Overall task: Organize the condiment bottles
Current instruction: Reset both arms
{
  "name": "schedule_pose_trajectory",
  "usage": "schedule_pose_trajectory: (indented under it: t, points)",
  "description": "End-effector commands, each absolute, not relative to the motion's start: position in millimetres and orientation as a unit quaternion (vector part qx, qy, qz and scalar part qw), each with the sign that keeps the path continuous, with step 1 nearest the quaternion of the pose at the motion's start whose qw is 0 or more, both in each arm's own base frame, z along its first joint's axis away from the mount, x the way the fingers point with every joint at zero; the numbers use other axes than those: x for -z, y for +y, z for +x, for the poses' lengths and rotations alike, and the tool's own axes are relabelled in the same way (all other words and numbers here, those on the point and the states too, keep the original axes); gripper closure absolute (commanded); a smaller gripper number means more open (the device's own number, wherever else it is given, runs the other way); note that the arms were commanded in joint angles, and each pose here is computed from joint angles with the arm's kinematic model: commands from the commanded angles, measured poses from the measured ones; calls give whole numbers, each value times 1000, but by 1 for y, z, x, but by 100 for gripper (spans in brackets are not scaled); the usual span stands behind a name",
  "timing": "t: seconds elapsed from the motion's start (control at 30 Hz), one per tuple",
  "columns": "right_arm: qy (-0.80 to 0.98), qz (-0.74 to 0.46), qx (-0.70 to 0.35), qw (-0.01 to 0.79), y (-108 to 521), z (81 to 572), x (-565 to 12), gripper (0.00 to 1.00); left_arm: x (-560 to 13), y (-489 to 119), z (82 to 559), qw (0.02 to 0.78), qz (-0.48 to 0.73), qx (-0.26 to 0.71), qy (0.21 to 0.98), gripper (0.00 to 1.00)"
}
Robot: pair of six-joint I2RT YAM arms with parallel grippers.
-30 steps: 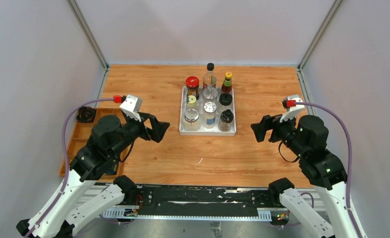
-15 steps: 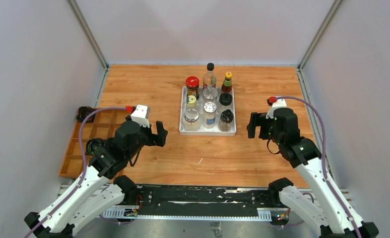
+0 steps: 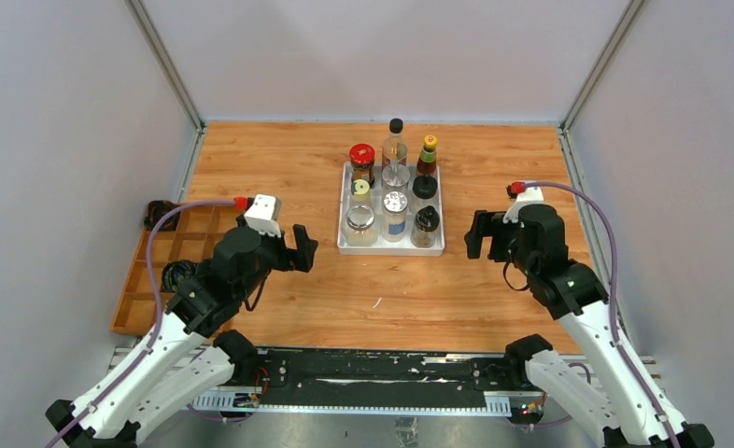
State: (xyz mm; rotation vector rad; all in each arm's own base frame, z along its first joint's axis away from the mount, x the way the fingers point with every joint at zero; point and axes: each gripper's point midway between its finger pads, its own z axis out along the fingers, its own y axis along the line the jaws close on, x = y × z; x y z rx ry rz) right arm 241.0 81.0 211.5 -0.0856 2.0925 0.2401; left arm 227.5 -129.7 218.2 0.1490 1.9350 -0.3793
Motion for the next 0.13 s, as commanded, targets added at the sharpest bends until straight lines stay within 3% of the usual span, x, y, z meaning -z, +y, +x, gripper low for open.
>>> schedule_pose_trajectory:
  t: [0.0, 0.1]
  points:
    - [860, -36, -95, 500, 78, 241, -213, 5, -220, -132, 230, 555, 59, 166, 813, 0]
    - [858, -32, -94, 503, 77, 242, -214, 5, -221, -132, 230, 557, 58, 167, 812, 0]
